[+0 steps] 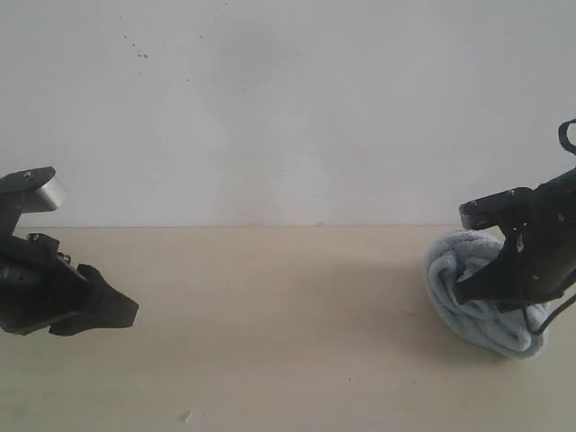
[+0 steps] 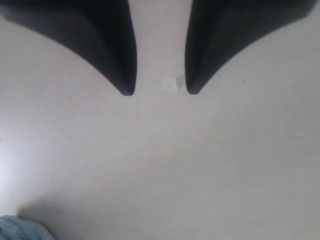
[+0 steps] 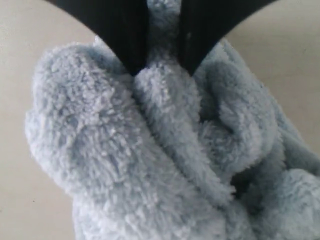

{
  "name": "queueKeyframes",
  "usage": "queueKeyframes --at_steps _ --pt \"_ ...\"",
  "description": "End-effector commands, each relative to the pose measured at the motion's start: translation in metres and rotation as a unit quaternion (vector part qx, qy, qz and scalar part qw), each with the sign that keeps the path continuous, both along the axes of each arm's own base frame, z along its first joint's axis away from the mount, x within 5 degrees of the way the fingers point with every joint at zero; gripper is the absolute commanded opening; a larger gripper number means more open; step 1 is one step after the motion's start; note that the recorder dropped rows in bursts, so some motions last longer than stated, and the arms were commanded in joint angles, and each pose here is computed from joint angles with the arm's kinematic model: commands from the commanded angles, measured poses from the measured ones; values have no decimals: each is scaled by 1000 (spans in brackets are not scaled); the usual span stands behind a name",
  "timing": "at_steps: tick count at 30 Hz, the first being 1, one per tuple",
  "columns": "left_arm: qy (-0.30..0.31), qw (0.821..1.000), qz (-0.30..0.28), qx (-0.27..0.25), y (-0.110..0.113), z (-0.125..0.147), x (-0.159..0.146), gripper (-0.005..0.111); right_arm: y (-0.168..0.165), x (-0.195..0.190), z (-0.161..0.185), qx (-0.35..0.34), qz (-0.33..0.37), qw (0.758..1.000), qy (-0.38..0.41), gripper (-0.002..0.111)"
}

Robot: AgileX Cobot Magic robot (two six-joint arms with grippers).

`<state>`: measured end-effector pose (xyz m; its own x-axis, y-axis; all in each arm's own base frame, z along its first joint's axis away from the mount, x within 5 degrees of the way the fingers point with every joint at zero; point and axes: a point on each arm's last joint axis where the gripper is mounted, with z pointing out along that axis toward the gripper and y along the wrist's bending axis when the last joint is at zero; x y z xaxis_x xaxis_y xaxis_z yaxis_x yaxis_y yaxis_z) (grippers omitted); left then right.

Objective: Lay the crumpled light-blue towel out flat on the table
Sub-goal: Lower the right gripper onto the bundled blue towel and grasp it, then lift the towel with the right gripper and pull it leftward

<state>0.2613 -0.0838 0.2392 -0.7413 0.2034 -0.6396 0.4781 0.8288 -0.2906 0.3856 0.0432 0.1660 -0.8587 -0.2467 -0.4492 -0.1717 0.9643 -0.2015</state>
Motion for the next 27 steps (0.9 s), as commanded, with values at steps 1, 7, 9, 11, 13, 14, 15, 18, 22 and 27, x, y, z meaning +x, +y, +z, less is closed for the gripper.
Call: queueKeyframes --at_steps 1,7,9,11,13,14,15,18,22,27 --pt "-6 1000 -30 2 -4 2 -1 6 1 1 10 21 -15 1000 -18 0" --pt "-7 999 -33 3 -4 2 -2 4 25 -16 70 113 19 990 -78 0" --pt "-6 1000 -31 -1 -4 2 -1 4 40 -27 99 143 62 981 -119 0" --pt "-6 1000 -30 -2 -4 2 -1 4 52 -43 133 165 99 967 -167 0" --pt "-6 1000 -30 -2 -4 2 -1 4 61 -63 167 185 129 949 -220 0" --pt "-6 1000 -30 -2 -4 2 -1 4 63 -72 180 187 141 942 -241 0" --pt "-6 1000 -30 -2 -4 2 -1 4 63 -82 196 186 154 933 -266 0" --pt "-6 1000 -30 -2 -4 2 -1 4 57 -102 221 153 183 920 -310 0" --pt "-7 1000 -29 -1 -4 2 -1 4 39 -96 213 109 167 937 -288 0" --pt "-10 999 -40 19 -2 0 -2 4 19 -76 171 91 122 974 -168 0"
